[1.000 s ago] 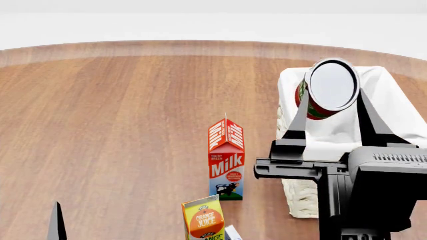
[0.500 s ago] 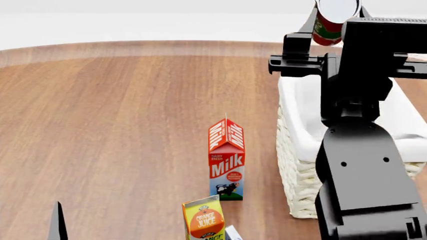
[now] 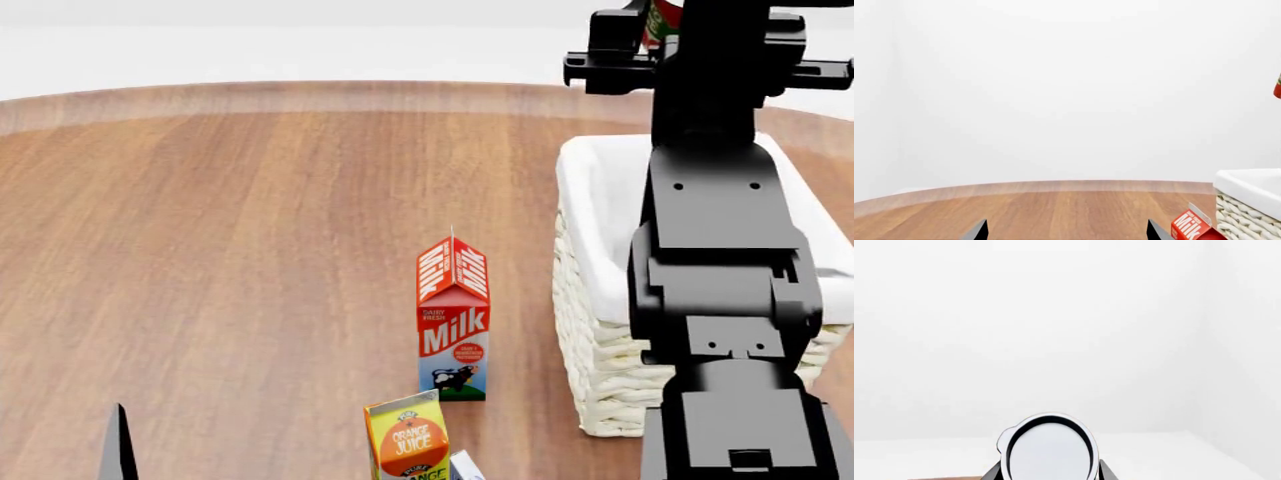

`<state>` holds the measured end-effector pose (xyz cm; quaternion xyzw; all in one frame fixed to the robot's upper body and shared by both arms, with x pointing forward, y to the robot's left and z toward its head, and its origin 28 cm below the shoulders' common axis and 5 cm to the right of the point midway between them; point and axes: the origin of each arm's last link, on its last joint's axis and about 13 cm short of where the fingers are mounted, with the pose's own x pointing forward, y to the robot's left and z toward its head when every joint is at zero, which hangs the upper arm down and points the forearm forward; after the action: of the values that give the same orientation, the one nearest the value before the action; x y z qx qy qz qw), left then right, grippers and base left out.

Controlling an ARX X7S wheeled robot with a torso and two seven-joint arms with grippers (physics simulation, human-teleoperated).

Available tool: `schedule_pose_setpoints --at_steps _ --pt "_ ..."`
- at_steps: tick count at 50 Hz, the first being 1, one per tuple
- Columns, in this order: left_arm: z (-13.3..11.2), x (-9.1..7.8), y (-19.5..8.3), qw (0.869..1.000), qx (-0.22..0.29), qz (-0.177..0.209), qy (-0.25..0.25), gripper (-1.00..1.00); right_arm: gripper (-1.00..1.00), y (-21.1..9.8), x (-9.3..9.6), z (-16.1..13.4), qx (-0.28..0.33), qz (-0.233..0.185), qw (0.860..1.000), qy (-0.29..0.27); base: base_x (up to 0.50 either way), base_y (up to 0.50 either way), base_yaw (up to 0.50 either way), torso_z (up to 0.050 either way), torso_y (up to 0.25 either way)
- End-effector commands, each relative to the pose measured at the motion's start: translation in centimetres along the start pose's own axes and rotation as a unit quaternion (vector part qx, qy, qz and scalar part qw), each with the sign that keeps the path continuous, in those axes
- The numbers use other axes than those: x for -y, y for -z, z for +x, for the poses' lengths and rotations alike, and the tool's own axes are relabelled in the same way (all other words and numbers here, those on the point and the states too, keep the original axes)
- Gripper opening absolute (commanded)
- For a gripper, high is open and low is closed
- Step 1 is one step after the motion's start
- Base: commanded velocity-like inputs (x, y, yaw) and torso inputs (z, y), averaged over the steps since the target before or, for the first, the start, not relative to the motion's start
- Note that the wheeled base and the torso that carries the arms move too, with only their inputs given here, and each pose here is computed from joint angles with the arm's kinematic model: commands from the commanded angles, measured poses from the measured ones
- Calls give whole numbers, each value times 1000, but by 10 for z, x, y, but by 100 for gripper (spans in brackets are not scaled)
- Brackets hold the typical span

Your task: Pick up the tomato sauce, and put it in the basket.

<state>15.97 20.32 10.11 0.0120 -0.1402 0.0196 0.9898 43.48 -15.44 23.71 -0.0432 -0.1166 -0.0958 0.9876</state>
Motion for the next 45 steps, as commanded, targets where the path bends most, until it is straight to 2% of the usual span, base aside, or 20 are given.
schedule_pose_setpoints --at_steps 1,3,12,29,45 --pt "0 0 0 1000 -1 -2 0 100 -100 6 5 1 -61 -24 997 26 0 0 0 0 0" --pt "0 0 0 1000 -1 -2 0 100 -100 9 8 0 -75 -5 996 36 0 0 0 0 0" --pt "1 1 3 1000 -5 -2 1 100 -100 29 15 -10 -163 -9 985 54 0 0 0 0 0" --pt "1 2 4 1000 -6 -1 4 100 -100 59 15 -24 -202 2 978 47 0 0 0 0 1" --pt "1 2 5 1000 -8 -1 5 100 -100 72 14 -31 -219 3 975 40 0 0 0 0 0"
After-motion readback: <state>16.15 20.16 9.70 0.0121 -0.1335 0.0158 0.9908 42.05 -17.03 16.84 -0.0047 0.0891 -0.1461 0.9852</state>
